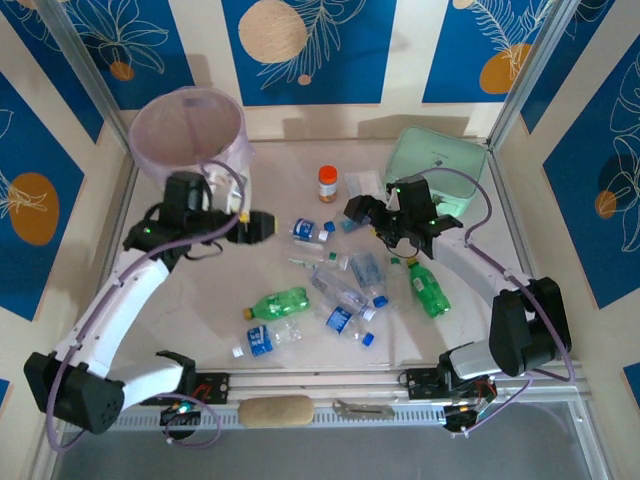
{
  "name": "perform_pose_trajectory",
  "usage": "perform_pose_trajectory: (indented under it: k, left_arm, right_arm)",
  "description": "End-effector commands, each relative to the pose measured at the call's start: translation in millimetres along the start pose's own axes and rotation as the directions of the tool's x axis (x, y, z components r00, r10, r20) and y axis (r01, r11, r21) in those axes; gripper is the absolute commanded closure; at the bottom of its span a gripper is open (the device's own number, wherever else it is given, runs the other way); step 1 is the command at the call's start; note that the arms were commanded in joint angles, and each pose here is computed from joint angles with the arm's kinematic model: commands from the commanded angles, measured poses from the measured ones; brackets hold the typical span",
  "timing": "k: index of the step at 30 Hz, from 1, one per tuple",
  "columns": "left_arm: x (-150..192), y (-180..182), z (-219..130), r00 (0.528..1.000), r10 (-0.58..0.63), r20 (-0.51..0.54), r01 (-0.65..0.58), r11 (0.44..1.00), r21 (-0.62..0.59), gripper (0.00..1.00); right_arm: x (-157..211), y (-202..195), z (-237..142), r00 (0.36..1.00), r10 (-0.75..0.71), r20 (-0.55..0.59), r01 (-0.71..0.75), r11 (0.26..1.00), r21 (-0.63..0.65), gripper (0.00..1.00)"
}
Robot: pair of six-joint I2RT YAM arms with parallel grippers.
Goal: Put the plastic bottles in the bin
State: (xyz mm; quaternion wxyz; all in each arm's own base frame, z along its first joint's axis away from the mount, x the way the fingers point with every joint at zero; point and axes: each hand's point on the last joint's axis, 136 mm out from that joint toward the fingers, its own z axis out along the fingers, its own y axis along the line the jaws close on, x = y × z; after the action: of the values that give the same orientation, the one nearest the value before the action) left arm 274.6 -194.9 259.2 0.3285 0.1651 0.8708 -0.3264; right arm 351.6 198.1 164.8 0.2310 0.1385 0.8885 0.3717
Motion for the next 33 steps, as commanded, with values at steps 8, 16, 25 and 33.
perform_pose_trajectory:
  k: [8, 16, 25, 33]
  left_arm:
    - [131.0, -5.4, 16.1, 0.975, 0.059, -0.216, -0.076, 0.994, -0.073, 0.04]
    - [192.0, -17.0, 27.9, 0.924, 0.103, -0.369, -0.123, 0.992, -0.029, 0.07]
    - [220.8, -12.7, 43.1, 0.842, 0.247, -0.48, -0.302, 0.953, -0.038, 0.11]
    - [238.5, -4.6, 48.9, 0.775, 0.292, -0.561, -0.4, 0.913, -0.077, 0.14]
  right_arm:
    - [3.9, 3.9, 7.8, 0.999, 0.027, -0.031, -0.028, 0.999, -0.019, 0.01]
    - [5.2, 4.2, 6.2, 0.999, 0.029, -0.032, -0.03, 0.999, -0.02, 0.01]
    - [6.3, 3.9, 4.3, 0.999, 0.029, -0.031, -0.029, 0.999, -0.019, 0.01]
    - [4.7, 3.1, 5.0, 0.999, 0.028, -0.03, -0.028, 0.999, -0.016, 0.01]
